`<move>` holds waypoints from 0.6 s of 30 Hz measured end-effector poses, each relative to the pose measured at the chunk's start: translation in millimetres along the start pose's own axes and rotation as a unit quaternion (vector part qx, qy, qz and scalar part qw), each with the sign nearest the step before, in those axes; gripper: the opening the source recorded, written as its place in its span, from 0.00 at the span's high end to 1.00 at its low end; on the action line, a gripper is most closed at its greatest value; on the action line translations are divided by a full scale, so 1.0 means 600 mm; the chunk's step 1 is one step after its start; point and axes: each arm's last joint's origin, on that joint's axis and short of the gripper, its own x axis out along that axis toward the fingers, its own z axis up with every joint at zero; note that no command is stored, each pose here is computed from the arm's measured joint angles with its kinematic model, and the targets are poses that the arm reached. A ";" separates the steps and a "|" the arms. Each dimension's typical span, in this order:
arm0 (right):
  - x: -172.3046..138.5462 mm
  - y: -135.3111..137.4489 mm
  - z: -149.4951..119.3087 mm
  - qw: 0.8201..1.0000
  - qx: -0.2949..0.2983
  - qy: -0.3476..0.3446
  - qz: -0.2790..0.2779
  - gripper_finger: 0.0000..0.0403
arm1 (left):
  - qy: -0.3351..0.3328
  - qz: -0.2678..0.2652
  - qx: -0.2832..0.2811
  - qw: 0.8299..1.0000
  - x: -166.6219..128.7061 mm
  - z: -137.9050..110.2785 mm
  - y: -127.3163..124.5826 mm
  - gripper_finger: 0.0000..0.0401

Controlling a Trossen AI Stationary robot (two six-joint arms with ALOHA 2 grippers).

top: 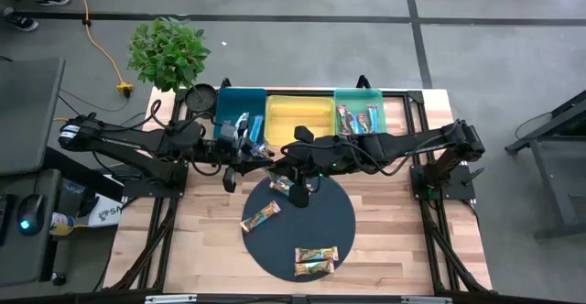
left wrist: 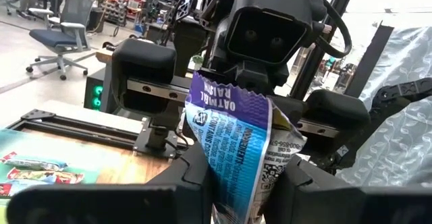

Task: Pick and place Granola Bars by type
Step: Put the blue granola bar into the blue bin

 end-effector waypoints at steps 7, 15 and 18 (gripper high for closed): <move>0.000 0.000 -0.001 1.000 0.000 0.003 0.000 0.90 | 0.000 0.001 0.000 1.000 0.000 0.000 0.000 0.80; 0.000 0.000 -0.002 1.000 -0.001 0.005 0.000 0.78 | -0.002 0.001 0.000 1.000 0.000 0.001 0.000 0.80; 0.000 -0.001 -0.002 1.000 -0.001 0.005 -0.001 0.72 | -0.002 0.001 0.000 1.000 0.000 0.001 0.000 0.80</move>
